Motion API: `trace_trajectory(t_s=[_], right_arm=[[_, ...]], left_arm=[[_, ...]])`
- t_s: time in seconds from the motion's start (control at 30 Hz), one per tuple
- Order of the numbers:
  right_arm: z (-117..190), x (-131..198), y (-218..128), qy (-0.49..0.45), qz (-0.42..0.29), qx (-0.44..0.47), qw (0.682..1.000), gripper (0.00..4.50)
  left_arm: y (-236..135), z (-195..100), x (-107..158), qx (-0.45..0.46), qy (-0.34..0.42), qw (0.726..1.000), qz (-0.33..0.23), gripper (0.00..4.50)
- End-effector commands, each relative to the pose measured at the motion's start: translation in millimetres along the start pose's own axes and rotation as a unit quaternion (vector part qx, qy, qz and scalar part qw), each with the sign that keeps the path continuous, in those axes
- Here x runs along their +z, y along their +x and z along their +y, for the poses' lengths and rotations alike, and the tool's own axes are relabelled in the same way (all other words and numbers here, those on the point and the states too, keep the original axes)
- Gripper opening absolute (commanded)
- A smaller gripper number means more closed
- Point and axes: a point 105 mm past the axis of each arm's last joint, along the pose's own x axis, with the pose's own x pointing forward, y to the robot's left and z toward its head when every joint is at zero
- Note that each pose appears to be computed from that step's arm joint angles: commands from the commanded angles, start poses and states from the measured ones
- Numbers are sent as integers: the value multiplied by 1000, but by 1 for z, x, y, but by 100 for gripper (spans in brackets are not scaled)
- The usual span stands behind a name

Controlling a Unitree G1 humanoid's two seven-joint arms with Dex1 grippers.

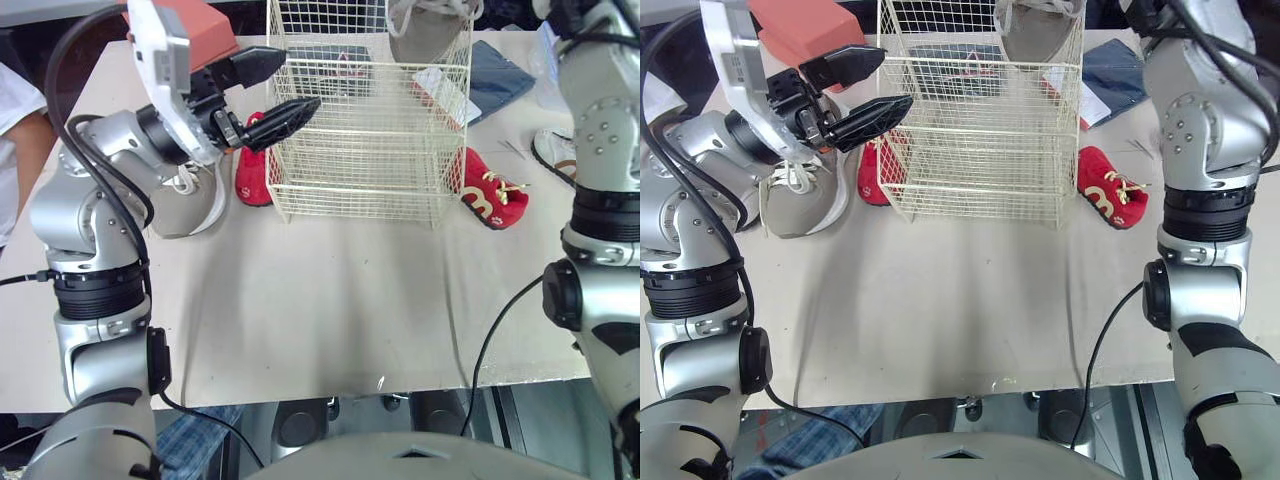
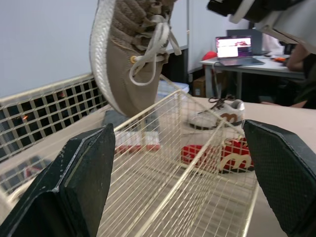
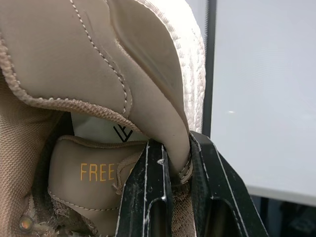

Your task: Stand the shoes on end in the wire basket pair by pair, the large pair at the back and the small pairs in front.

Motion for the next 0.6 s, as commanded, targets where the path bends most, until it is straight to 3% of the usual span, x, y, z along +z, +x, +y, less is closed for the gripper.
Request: trace_trajectory(t_s=[0.03, 0.13, 0.4, 0.6], right_arm=[[-4, 15, -3, -46, -31, -2, 998, 0], [-3, -1, -7, -90, -2, 8, 996, 0], [4, -31, -16, -92, 49, 22, 994, 0], [4, -70, -34, -101, 138, 2, 985, 0]], left_arm=[[-1, 3, 12, 13, 22, 1000, -5, 445], [-1, 5, 14, 23, 26, 999, -11, 445], [-2, 16, 14, 69, 56, 996, 3, 445], [-7, 16, 14, 77, 58, 995, 6, 445]])
